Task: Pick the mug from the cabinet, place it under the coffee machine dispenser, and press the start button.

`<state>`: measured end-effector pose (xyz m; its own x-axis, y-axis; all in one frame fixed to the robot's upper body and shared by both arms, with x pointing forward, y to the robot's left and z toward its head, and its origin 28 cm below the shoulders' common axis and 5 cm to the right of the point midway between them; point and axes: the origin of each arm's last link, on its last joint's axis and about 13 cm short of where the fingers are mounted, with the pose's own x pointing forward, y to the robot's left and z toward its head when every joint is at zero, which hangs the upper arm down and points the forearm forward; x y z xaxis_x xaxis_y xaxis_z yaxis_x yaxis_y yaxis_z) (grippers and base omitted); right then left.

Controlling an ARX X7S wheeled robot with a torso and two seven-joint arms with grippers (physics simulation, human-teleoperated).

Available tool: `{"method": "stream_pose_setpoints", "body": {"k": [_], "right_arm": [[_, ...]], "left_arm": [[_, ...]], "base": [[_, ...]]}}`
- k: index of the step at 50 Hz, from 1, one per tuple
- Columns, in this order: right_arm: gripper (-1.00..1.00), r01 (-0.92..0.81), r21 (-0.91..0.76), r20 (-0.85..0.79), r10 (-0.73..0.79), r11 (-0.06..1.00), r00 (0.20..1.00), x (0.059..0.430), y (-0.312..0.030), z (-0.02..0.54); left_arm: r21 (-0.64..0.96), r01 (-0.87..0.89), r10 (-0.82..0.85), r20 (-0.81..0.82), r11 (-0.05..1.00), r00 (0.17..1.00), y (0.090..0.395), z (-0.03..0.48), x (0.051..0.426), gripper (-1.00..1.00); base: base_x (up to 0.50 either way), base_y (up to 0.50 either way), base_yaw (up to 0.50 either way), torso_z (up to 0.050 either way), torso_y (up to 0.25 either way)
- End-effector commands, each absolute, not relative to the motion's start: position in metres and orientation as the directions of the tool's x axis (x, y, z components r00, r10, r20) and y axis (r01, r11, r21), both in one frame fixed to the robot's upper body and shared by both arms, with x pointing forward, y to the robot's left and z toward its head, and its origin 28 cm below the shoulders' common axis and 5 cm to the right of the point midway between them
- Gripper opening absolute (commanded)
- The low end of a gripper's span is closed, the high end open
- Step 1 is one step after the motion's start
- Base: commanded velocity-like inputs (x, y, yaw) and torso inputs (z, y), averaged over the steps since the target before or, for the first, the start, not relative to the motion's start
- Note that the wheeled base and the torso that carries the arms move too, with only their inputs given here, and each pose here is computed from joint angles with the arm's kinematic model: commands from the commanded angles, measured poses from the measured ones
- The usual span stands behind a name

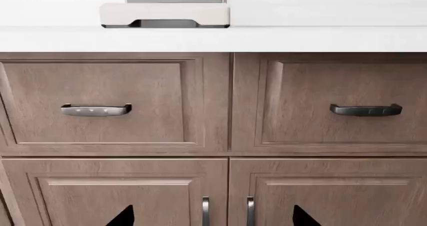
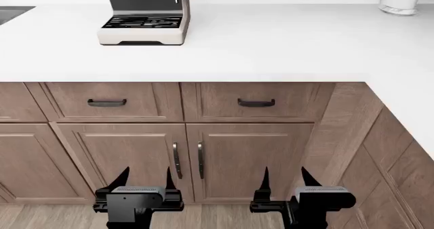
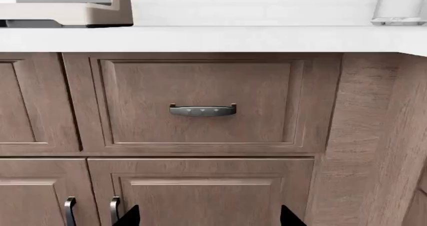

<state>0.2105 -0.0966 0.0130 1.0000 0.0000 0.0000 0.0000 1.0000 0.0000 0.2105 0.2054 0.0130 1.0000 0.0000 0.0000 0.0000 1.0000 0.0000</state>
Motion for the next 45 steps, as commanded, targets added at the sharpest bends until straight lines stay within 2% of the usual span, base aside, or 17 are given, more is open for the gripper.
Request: {"method": "stream_pose_setpoints", "body": {"k": [1, 11, 24, 36, 39, 41, 42, 45], "right_arm": [[1.00, -0.003, 0.007, -0.004, 0.004, 1.000, 1.000, 0.210, -0.097, 0.013], [1.00, -0.010, 0.029, -0.016, 0.010, 1.000, 1.000, 0.211, -0.098, 0.012], [1.00, -0.024, -0.033, 0.030, 0.025, 0.999, 0.999, 0.211, -0.101, 0.035], [1.00, -0.061, -0.004, 0.116, 0.061, 0.998, 0.991, 0.212, -0.106, 0.083], [1.00, -0.070, -0.006, 0.142, 0.070, 0.998, 0.987, 0.212, -0.106, 0.096], [1.00, -0.074, -0.008, 0.159, 0.074, 0.997, 0.985, 0.213, -0.107, 0.104], [1.00, -0.075, -0.008, 0.166, 0.075, 0.997, 0.983, 0.214, -0.107, 0.108], [1.00, -0.071, -0.011, 0.185, 0.072, 0.997, 0.980, 0.216, -0.108, 0.117]], "left_arm": [[-0.004, 0.003, -0.004, -0.007, 1.000, 1.000, 0.205, 0.013, 0.210, 1.00], [-0.003, 0.006, -0.006, -0.001, 1.000, 1.000, 0.205, 0.013, 0.211, 1.00], [0.004, 0.026, -0.026, 0.001, 1.000, 1.000, 0.206, 0.013, 0.211, 1.00], [-0.028, 0.042, -0.036, 0.173, 0.999, 0.984, 0.206, 0.015, 0.212, 1.00], [-0.027, 0.013, -0.013, 0.025, 1.000, 1.000, 0.225, 0.048, 0.167, 1.00], [-0.040, 0.047, -0.039, 0.185, 0.998, 0.982, 0.224, 0.098, 0.151, 1.00], [-0.040, 0.063, -0.051, 0.249, 0.997, 0.967, 0.222, 0.118, 0.165, 1.00], [-0.041, 0.070, -0.055, 0.282, 0.997, 0.958, 0.221, 0.138, 0.199, 1.00]], "base": [[0.00, 0.00, 0.00, 0.000, 0.000], [0.00, 0.00, 0.00, 0.000, 0.000], [0.00, 0.00, 0.00, 0.000, 0.000], [0.00, 0.00, 0.00, 0.000, 0.000], [0.00, 0.00, 0.00, 0.000, 0.000], [0.00, 0.00, 0.00, 0.000, 0.000], [0.00, 0.00, 0.00, 0.000, 0.000], [0.00, 0.00, 0.00, 0.000, 0.000]]}}
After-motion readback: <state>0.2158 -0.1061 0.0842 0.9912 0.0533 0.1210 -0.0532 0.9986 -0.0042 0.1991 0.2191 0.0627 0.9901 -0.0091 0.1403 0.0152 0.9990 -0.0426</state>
